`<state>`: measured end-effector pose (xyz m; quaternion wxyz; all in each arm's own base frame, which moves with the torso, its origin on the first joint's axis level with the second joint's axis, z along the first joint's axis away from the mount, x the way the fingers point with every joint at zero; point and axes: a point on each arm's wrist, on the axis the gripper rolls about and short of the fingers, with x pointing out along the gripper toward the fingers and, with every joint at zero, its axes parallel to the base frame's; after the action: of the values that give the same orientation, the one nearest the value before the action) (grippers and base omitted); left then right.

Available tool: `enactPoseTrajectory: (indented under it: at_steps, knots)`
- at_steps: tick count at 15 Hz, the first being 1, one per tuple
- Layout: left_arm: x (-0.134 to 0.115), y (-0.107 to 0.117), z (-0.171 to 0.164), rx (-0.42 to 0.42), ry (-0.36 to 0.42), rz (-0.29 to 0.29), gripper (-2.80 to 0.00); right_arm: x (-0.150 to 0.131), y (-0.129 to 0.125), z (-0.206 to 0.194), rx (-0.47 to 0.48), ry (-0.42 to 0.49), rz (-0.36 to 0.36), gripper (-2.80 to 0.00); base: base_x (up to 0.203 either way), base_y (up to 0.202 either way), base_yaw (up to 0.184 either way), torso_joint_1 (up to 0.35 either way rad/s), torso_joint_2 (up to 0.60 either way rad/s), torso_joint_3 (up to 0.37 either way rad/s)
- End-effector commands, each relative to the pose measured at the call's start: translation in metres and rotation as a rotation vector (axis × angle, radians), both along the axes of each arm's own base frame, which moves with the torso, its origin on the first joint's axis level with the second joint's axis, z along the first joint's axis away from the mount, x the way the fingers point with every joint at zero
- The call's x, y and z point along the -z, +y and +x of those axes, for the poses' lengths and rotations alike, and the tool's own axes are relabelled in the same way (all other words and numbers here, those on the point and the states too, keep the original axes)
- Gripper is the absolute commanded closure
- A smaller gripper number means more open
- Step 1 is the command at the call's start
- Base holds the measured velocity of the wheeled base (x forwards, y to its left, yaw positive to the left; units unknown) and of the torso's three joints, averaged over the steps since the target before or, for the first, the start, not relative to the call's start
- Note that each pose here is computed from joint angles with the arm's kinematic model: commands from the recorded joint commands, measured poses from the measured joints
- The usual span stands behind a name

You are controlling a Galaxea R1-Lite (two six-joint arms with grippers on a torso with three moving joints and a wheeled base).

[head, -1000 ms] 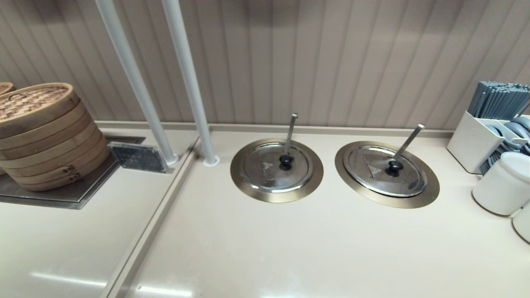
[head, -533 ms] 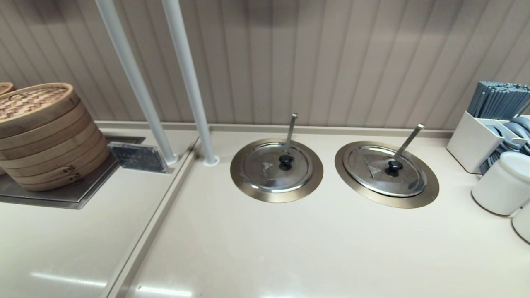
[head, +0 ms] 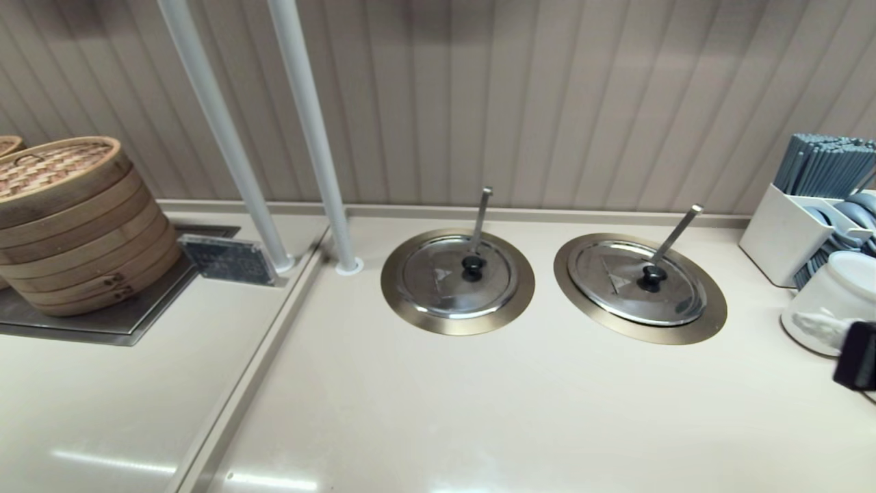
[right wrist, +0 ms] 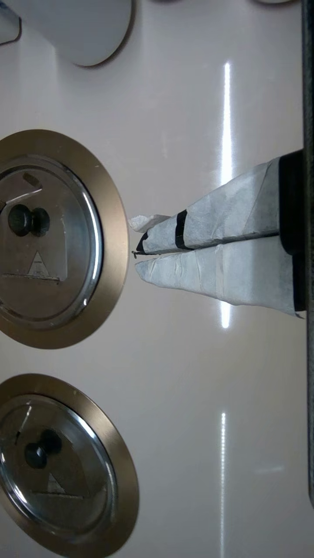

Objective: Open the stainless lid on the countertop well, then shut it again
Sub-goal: Open the lid

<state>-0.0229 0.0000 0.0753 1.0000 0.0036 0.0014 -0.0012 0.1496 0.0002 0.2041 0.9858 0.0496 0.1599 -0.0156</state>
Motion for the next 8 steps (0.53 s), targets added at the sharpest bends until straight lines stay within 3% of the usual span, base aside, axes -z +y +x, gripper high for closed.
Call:
enactPoseTrajectory:
  at_steps: [1,5,8]
  knots:
    - [0.0,0.0,0.0,-0.001,0.001,0.0,0.0,0.04,-0.003,0.099,0.037,0.094,-0.008,0.0,0.0,0.0,0.0,0.0,0.0,0.0]
    - [0.0,0.0,0.0,-0.001,-0.001,0.0,0.0,0.023,-0.007,0.182,0.085,-0.128,-0.019,0.0,0.0,0.0,0.0,0.0,0.0,0.0]
    - [0.0,0.0,0.0,-0.001,0.0,0.0,0.0,0.03,-0.01,0.211,0.083,-0.145,-0.067,0.0,0.0,0.0,0.0,0.0,0.0,0.0]
